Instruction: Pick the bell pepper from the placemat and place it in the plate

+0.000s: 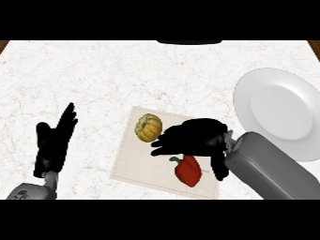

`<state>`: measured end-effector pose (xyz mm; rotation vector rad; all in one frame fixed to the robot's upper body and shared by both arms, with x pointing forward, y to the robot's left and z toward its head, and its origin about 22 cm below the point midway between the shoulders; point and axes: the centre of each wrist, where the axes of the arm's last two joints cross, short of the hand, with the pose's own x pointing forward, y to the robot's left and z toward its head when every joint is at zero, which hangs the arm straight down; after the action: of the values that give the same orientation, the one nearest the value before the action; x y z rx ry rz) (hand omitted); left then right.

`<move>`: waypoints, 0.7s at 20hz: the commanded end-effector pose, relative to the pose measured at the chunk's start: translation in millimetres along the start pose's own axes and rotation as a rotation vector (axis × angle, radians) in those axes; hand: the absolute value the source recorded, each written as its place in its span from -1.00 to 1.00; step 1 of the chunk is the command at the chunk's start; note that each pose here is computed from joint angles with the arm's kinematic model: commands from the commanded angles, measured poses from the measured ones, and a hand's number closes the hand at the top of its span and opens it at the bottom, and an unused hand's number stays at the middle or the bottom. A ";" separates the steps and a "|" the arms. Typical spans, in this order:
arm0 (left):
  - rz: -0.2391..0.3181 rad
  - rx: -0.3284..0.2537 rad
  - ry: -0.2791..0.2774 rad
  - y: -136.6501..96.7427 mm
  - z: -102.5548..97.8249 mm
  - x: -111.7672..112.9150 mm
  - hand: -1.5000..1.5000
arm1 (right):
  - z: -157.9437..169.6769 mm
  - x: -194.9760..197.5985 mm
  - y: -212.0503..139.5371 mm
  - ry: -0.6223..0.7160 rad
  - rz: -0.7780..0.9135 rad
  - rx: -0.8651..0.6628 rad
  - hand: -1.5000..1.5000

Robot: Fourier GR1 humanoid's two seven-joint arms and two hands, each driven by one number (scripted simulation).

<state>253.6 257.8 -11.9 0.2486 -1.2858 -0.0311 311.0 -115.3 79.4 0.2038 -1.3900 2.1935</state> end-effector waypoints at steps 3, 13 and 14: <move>0.000 0.010 0.008 1.3 8.6 -15.5 0.00 | 5.3 -11.5 13.4 -0.013 -0.001 0.055 -1.00; 0.003 0.002 0.009 -26.0 -7.3 -1.5 0.00 | -36.1 -11.0 27.3 0.002 0.000 0.070 -1.00; 0.010 -0.002 0.011 -16.8 19.4 6.7 0.00 | -22.1 -9.5 38.2 -0.009 0.001 0.075 -1.00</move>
<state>248.3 244.5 -13.9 0.2491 -1.2834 -0.0285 304.4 -105.9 42.7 0.1896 -1.3521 2.2172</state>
